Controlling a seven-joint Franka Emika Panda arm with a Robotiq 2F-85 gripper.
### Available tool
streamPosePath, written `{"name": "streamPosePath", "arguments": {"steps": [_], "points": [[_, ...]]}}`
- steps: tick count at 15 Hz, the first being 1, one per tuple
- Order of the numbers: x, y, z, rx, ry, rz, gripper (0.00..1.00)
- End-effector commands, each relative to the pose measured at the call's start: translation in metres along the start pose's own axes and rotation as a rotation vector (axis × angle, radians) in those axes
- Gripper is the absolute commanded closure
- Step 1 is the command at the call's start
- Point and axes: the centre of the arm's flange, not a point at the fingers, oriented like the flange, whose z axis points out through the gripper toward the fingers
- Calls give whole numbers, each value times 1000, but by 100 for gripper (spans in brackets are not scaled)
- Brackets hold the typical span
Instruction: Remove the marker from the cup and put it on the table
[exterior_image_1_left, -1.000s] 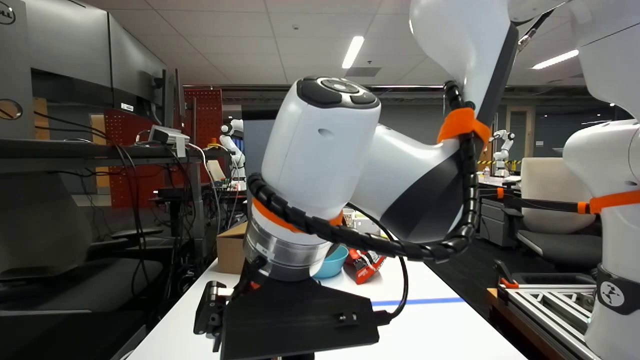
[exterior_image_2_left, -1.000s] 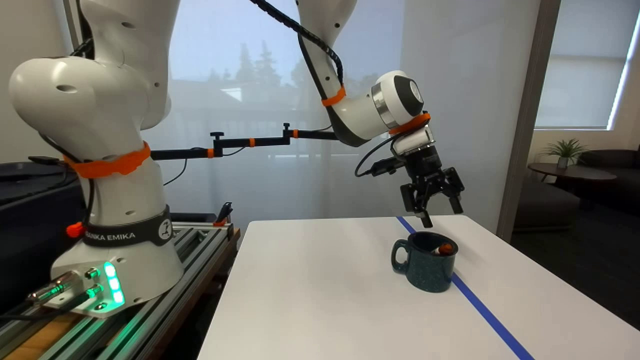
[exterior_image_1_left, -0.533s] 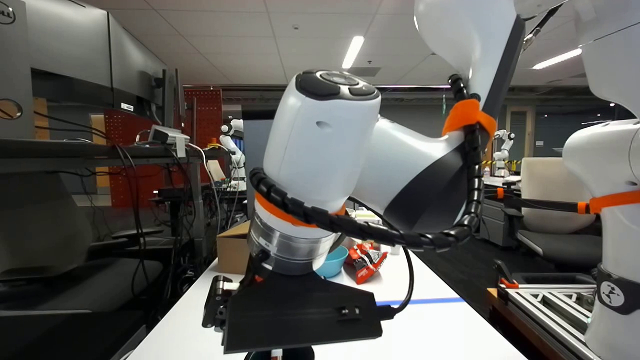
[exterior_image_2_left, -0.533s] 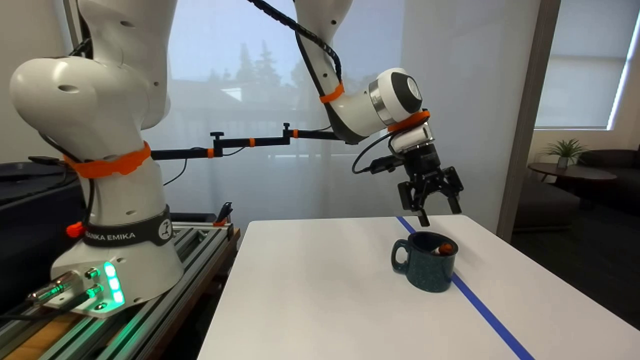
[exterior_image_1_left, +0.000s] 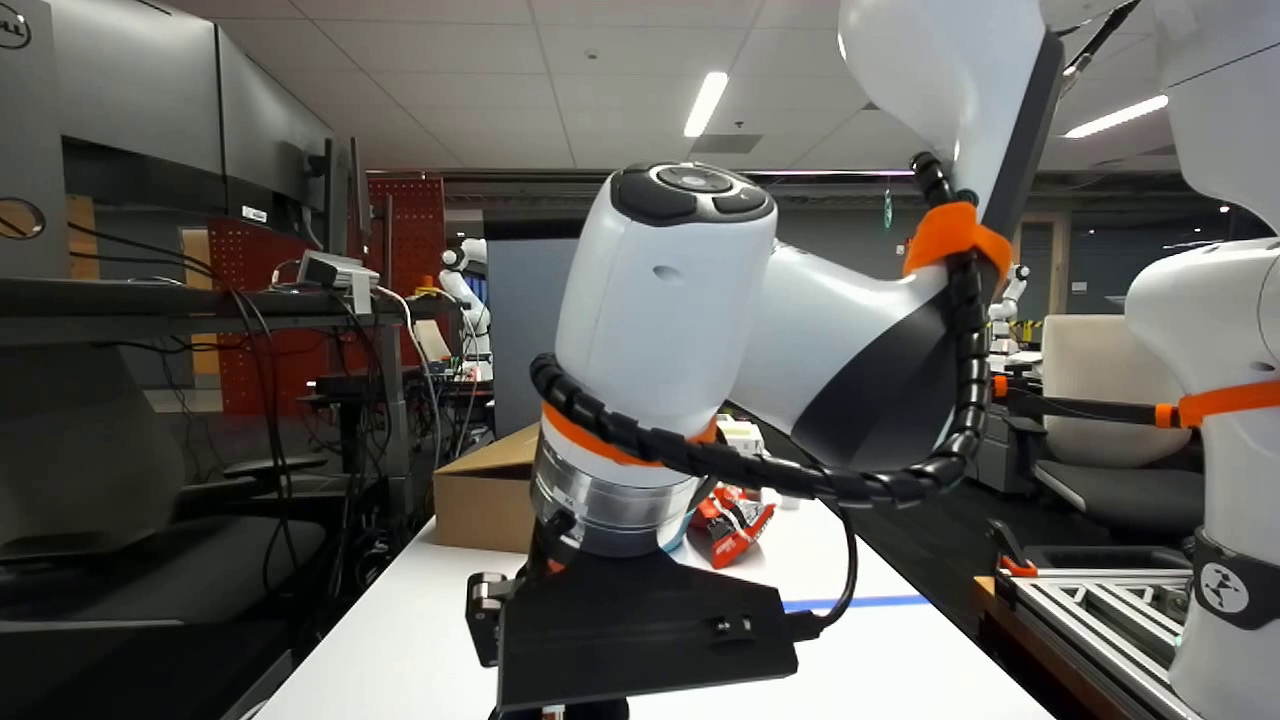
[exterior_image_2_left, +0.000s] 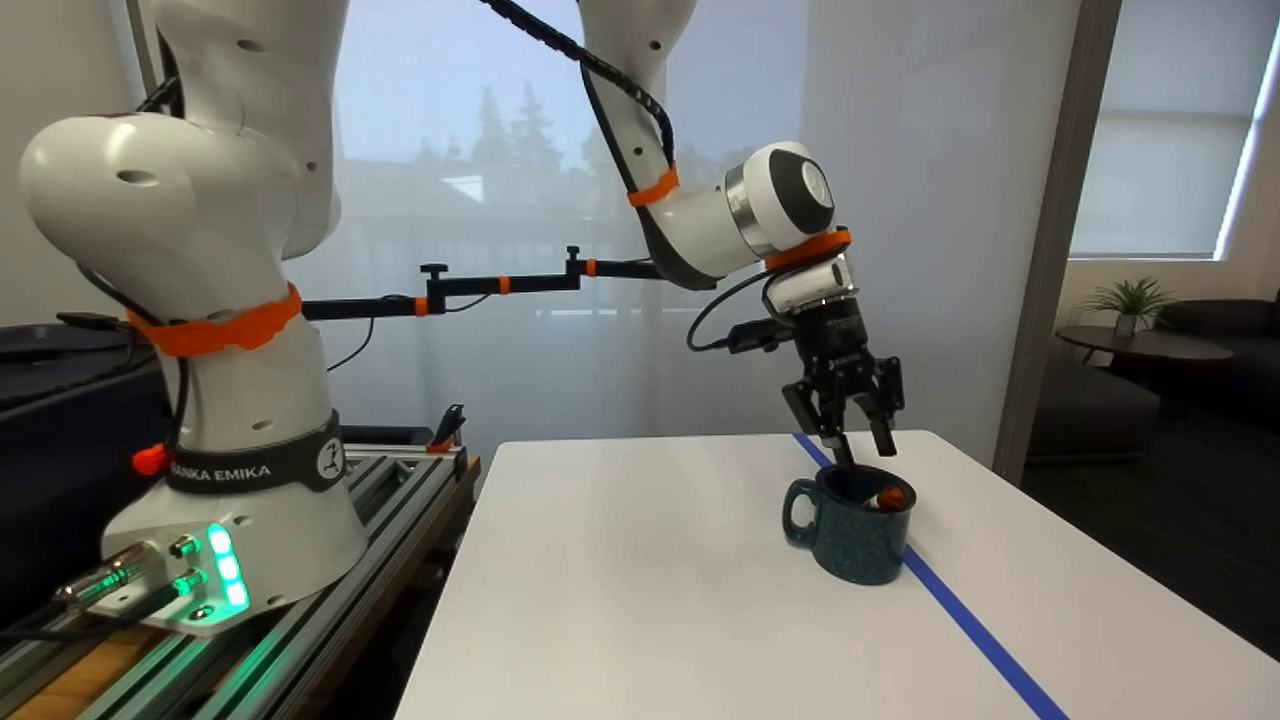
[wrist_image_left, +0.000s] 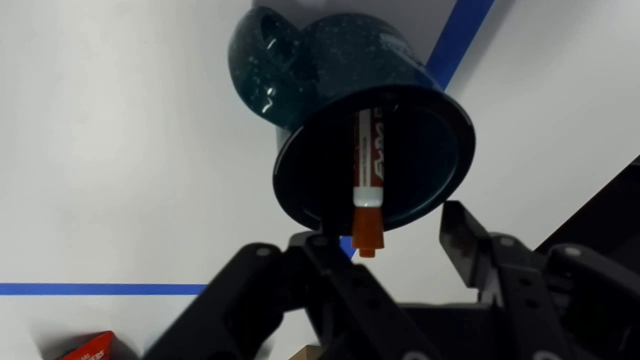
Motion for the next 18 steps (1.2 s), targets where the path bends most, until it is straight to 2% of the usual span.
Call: {"name": "streamPosePath", "arguments": {"steps": [1,6,7,8,10,12,15,18], "points": [[6,14,-13,-20,5,8,41],[9,18,-5,-28,5,8,58],[9,18,-3,-29,2,7,51],[9,19,-1,-30,2,4,50],[9,18,3,-33,1,4,54],[7,18,6,-36,-2,-2,64],[3,15,11,-34,-5,-17,61],[1,11,15,-34,-3,-21,52]]}}
